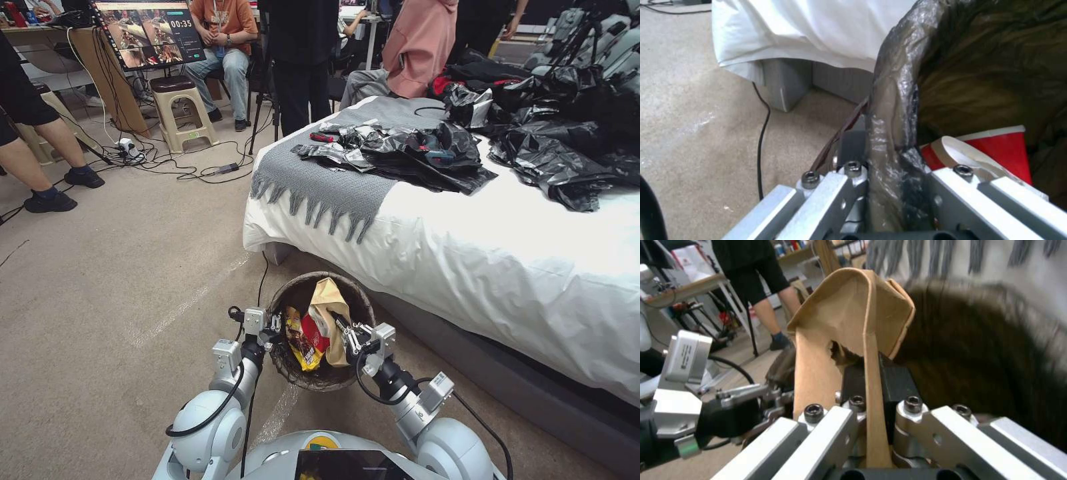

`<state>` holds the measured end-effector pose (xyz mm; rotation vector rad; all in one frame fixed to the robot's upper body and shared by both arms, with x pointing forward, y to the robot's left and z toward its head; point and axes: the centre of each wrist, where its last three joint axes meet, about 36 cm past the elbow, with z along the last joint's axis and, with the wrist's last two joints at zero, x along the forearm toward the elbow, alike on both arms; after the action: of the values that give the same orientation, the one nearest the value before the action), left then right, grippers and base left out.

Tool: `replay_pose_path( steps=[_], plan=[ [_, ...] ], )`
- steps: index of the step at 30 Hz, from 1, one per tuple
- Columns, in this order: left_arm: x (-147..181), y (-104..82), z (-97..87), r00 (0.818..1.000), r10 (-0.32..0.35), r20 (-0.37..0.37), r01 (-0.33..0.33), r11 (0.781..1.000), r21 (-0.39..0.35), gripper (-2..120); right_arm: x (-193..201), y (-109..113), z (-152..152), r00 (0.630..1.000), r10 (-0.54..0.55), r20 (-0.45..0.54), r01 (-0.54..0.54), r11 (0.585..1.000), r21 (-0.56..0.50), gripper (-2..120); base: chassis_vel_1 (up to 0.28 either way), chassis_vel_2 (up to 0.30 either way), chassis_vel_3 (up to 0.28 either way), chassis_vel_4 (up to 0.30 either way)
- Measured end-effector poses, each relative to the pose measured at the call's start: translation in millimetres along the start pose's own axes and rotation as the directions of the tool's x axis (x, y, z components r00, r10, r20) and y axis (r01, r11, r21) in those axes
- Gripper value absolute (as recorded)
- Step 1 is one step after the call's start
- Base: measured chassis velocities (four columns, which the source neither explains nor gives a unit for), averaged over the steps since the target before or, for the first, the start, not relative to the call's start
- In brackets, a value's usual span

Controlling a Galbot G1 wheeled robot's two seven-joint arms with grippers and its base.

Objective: Pick up the trash bin, then pick up the garbage from the floor and place it into the trash bin.

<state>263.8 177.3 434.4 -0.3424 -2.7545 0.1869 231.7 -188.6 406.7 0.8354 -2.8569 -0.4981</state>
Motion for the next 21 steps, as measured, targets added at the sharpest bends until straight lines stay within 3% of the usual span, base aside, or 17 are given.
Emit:
replay_pose_path(
  steps=[13, 19, 21],
  plan=[
    [-3, -1.4, 0.4, 1.0, 0.001, 0.0, -0.001, 1.0, 0.006, 0, 7, 17, 12, 0.998, 0.009, -0.062, -0.015, 0.997, -0.082, 1, 0.0, 0.0, 0.0, 0.0],
    [-4, -0.2, 0.0, 1.0, -0.002, 0.002, 0.002, 1.0, 0.004, 0, 8, 22, 12, 0.998, 0.009, -0.07, -0.016, 0.994, -0.105, 17, 0.0, 0.0, 0.0, 0.0],
    [-5, -0.1, 0.6, 1.0, -0.002, 0.001, 0.002, 1.0, 0.005, 0, 11, 25, 14, 0.997, 0.012, -0.079, -0.021, 0.993, -0.117, 31, 0.0, 0.0, 0.0, 0.0]
  ],
)
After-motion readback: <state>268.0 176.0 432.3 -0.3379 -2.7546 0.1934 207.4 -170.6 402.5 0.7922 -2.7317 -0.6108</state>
